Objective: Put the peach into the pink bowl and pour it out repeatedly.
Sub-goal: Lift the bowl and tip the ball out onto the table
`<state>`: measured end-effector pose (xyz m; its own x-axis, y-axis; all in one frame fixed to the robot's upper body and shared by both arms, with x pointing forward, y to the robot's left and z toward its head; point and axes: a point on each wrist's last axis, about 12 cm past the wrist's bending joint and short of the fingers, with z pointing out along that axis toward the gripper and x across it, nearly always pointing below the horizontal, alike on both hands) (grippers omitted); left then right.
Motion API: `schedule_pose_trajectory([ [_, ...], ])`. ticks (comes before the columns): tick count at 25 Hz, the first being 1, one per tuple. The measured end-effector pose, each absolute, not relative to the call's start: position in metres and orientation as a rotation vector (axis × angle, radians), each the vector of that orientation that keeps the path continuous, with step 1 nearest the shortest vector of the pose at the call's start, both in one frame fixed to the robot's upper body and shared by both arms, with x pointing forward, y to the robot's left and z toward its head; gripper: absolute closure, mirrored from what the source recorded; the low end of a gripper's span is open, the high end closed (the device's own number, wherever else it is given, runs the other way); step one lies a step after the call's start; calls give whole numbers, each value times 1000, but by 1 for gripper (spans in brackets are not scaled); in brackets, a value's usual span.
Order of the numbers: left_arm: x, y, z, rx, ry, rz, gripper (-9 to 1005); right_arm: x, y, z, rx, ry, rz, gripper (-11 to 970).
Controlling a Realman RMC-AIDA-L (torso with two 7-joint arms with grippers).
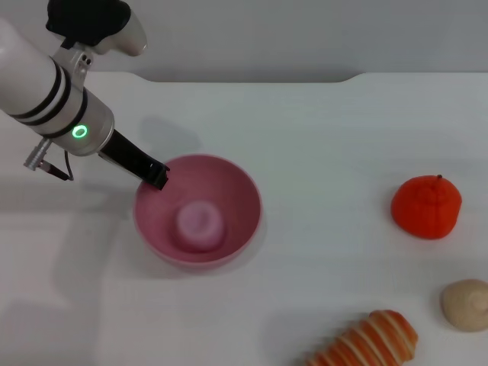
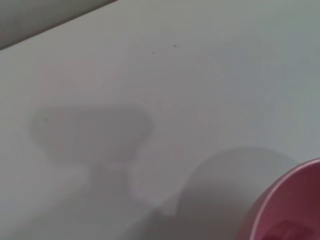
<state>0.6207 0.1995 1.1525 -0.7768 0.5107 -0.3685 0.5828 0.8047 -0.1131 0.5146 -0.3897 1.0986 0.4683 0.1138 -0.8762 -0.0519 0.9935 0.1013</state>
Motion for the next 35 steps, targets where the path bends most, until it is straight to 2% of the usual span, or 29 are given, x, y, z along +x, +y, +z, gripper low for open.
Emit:
schedule_pose_trajectory([
  [35,621,204,1146,790,2658,-316,881,521,-383,1098,58,1091,122,502],
])
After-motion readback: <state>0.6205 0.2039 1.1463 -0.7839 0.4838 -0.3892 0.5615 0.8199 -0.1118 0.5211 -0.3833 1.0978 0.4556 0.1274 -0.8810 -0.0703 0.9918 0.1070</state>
